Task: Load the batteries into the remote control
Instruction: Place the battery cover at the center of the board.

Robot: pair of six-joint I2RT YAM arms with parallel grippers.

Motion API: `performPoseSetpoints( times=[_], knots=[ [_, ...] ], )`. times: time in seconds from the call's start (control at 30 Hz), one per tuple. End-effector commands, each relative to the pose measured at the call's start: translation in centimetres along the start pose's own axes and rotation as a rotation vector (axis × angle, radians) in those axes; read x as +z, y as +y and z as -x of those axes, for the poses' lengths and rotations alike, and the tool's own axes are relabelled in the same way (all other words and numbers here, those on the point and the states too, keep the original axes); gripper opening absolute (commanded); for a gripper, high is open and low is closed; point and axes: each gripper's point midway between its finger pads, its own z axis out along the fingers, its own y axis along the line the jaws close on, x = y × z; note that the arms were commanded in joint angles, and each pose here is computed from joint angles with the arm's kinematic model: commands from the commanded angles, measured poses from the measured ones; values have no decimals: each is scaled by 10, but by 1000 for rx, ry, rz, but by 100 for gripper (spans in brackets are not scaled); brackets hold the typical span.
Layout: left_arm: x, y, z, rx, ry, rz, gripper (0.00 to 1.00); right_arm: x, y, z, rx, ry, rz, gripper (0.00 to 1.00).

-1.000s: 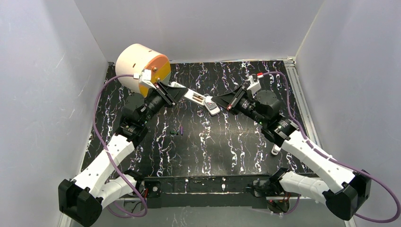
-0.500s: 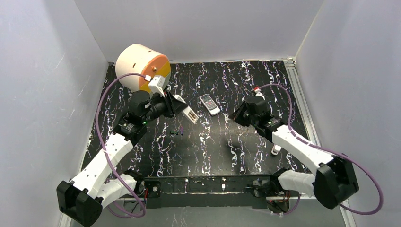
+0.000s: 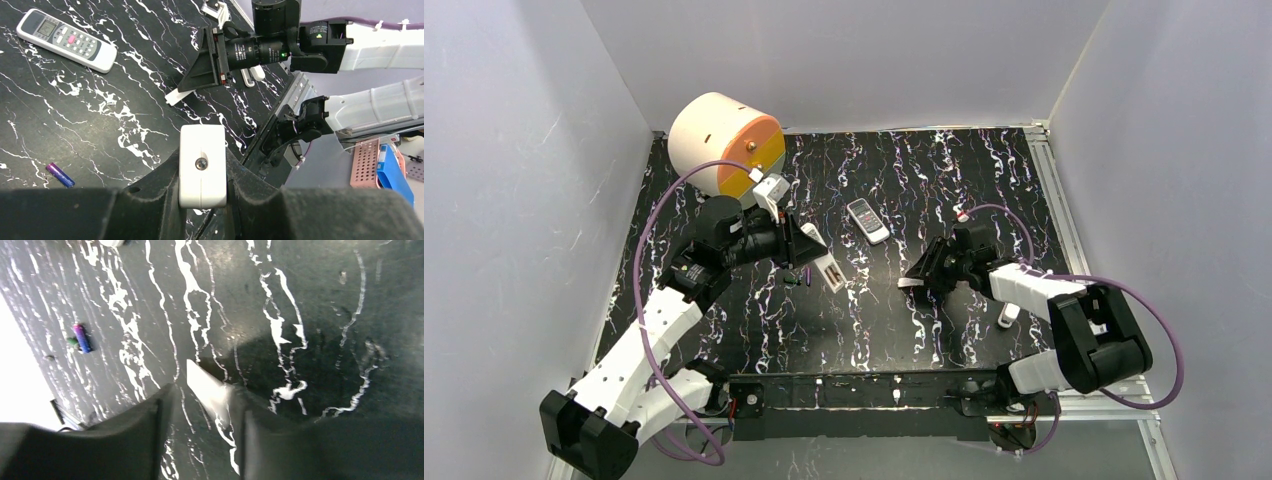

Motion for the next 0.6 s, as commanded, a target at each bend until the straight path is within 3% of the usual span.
performPoseSetpoints(
  times=[0.0,0.1,0.27,0.37,0.5,0.57],
  knots=[
    [-6,-12,5,27,-12,-44,0,-7,-13,10,-40,-49,-73,62],
    [-6,-11,7,22,-12,-30,0,-17,-27,12,-61,-52,-175,76],
    [-8,-19,10,31,-9,-62,0,-47,-15,36,-151,-136,-224,81],
    [-8,-24,7,31,6,-97,0,-64,43,37,-282,-142,50,82],
    [-9,-34,2,35,40,-165,0,-106,138,4,-494,-107,570,87],
    [-10,-41,0,41,53,-210,0,-128,167,-18,-580,-86,728,91]
  ],
)
